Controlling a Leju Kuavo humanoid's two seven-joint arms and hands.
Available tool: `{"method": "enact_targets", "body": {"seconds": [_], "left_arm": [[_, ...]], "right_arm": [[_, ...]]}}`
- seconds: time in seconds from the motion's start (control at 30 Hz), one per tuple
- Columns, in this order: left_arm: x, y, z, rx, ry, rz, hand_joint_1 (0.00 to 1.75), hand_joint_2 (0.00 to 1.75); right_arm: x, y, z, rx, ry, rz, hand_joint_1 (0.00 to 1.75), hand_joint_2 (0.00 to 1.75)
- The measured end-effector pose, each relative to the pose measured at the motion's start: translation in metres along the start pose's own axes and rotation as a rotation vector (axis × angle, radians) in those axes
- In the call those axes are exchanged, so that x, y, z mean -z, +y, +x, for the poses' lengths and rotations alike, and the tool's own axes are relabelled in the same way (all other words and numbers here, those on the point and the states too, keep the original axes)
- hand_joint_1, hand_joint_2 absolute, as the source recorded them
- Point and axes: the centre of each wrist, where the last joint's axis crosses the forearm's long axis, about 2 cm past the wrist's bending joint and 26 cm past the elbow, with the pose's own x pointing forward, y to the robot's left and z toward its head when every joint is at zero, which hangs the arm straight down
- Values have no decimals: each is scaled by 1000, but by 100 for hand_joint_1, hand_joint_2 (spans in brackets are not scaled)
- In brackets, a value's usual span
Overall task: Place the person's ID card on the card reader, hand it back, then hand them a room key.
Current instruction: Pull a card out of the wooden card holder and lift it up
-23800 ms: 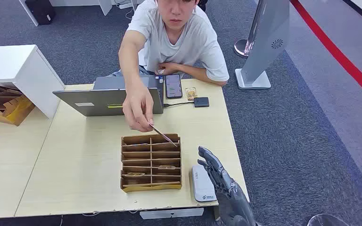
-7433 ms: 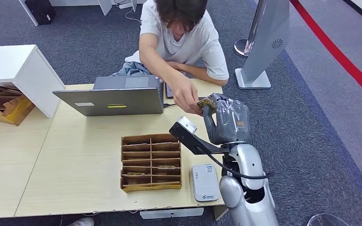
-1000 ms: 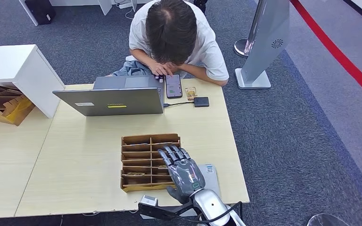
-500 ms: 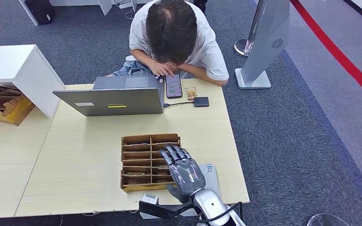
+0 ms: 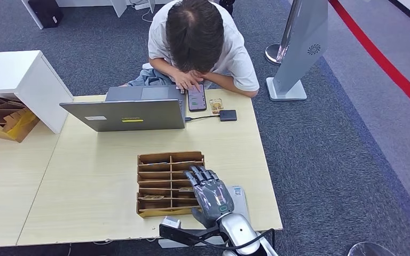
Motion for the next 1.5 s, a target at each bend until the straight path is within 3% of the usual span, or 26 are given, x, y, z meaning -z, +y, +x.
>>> {"method": "enact_targets", "body": {"seconds": [0.27, 1.27, 1.5], "left_arm": [[0, 0, 0, 5, -1, -4, 0, 0], [0, 1, 2, 12, -9, -10, 0, 0], [0, 1, 2, 12, -9, -11, 0, 0]], "right_arm": [[2, 0, -1, 1, 11, 0, 29, 175], [8, -5, 4, 14, 14, -29, 60, 175], [8, -4, 4, 14, 14, -28, 60, 175]]}}
